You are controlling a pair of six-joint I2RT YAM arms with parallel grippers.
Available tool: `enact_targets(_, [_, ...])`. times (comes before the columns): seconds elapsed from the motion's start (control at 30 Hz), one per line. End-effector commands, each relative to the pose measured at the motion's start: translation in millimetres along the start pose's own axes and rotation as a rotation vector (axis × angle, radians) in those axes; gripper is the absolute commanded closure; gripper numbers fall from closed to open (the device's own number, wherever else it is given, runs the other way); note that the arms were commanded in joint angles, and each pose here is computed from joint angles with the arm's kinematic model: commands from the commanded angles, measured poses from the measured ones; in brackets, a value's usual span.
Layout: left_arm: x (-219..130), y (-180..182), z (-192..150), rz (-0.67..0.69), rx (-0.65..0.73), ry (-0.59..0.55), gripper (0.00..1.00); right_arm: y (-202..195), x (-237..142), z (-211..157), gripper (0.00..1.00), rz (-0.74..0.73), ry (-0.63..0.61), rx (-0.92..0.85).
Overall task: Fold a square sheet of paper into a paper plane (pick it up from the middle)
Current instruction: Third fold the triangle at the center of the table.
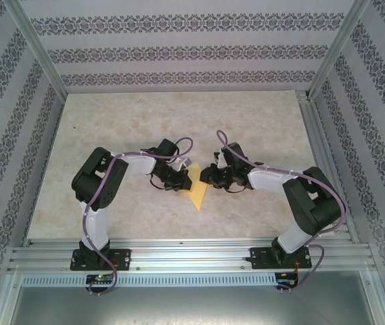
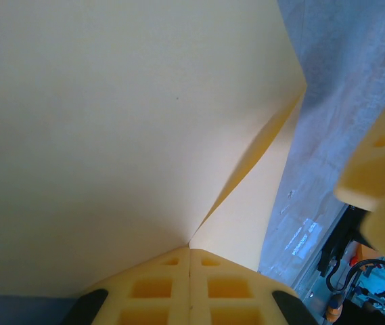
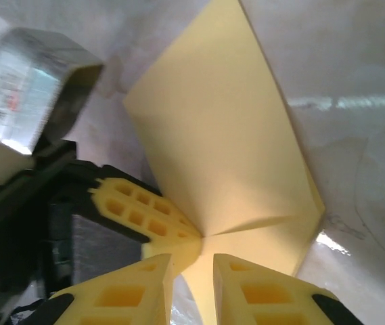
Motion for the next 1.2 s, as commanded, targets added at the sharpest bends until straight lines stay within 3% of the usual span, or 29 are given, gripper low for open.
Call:
enact_targets(0.0, [3,16,-5,0.066,-0.035,0.01,0.97,-15,13,0,0.77,-0.053,-0.011,0.028])
enact_targets(0.27, [3,17,-5,0.072,-0.035,0.012,0.97,-32,19,-13,0.77,-0.166,0.046,0.033])
enact_targets(0.57, [2,17,-6,0.075,-0.037,0.011,0.97,5,4,-27,0.76,-0.042,0.024,-0.008])
enact_targets(0.87, [2,17,-5,0.074,-0.037,0.009,0.97,-33,24,-52,0.77,-0.141,0.079,0.058])
enact_targets(1.17, [2,17,-6,0.078,-0.036,0.011,0.97,-1,1,-53,0.77,-0.066,0.028,0.013])
Point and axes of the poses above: each hand's point on the last joint's axis, 136 mm out from that joint toward the fingers, its own x axis out along the fingers, its own y axis along the line the jaws close on, z = x × y, the point moved 6 cm from there along -x, back along the fingers, and after that the axes turned 2 degrees about -x, right-handed, at the moved point
